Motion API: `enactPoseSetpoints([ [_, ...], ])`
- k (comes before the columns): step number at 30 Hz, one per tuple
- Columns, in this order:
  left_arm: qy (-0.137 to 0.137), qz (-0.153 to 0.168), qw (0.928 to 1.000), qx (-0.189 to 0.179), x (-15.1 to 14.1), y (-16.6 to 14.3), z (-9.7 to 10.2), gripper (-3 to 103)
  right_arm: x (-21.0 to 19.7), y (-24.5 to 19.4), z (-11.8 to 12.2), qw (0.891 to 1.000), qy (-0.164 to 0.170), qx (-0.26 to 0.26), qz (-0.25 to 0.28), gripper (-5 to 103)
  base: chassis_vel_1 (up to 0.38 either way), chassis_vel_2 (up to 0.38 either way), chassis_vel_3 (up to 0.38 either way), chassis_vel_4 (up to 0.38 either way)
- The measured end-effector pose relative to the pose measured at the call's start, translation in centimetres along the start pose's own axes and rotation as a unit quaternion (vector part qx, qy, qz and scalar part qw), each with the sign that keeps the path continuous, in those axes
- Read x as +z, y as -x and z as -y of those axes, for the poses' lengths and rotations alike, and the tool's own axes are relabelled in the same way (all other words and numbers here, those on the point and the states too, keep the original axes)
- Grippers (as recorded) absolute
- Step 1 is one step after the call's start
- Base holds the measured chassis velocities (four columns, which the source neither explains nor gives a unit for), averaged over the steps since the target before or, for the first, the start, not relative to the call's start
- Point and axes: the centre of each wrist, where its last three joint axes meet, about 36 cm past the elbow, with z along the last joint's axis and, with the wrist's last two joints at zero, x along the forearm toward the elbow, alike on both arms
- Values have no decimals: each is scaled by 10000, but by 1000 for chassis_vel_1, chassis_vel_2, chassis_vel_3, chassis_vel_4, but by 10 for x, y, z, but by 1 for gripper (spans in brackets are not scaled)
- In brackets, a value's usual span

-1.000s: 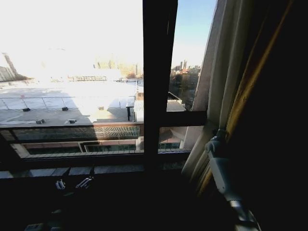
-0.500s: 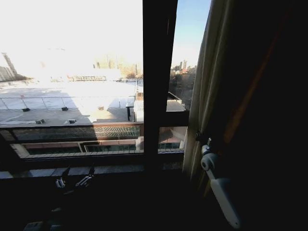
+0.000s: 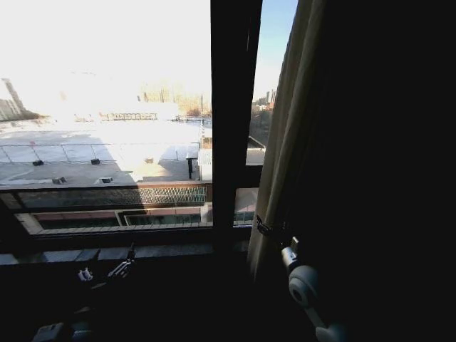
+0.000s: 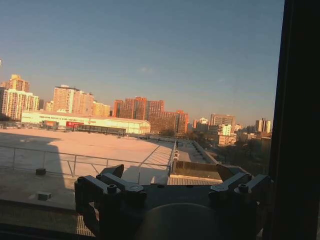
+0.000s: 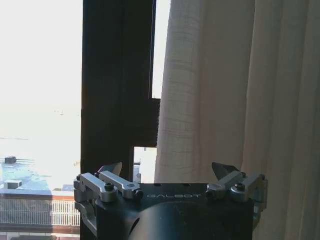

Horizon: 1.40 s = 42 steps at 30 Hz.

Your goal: Open the curtains by pulling them apart, changing their state from closed to fully open.

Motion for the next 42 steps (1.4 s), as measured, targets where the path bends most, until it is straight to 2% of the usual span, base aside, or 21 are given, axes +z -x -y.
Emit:
enactPoseSetpoints([
  [9, 28, -77, 10000, 20, -1, -3, 0, 100, -2, -1, 2, 9998, -102, 98, 106, 100, 29, 34, -29, -32],
  [18, 29, -84, 10000, 42, 0, -4, 0, 100, 7, -7, -6, 9998, -206, 24, 5, 100, 182, 158, -170, -183],
  [29, 52, -20, 10000, 40, -1, -5, -1, 100, 14, -12, -18, 9994, -320, -119, -43, 100, 304, 298, -303, -301],
  [42, 52, 15, 10000, 50, -1, -6, 0, 100, 18, -14, -20, 9990, -428, -141, -36, 100, 354, 365, -360, -355],
])
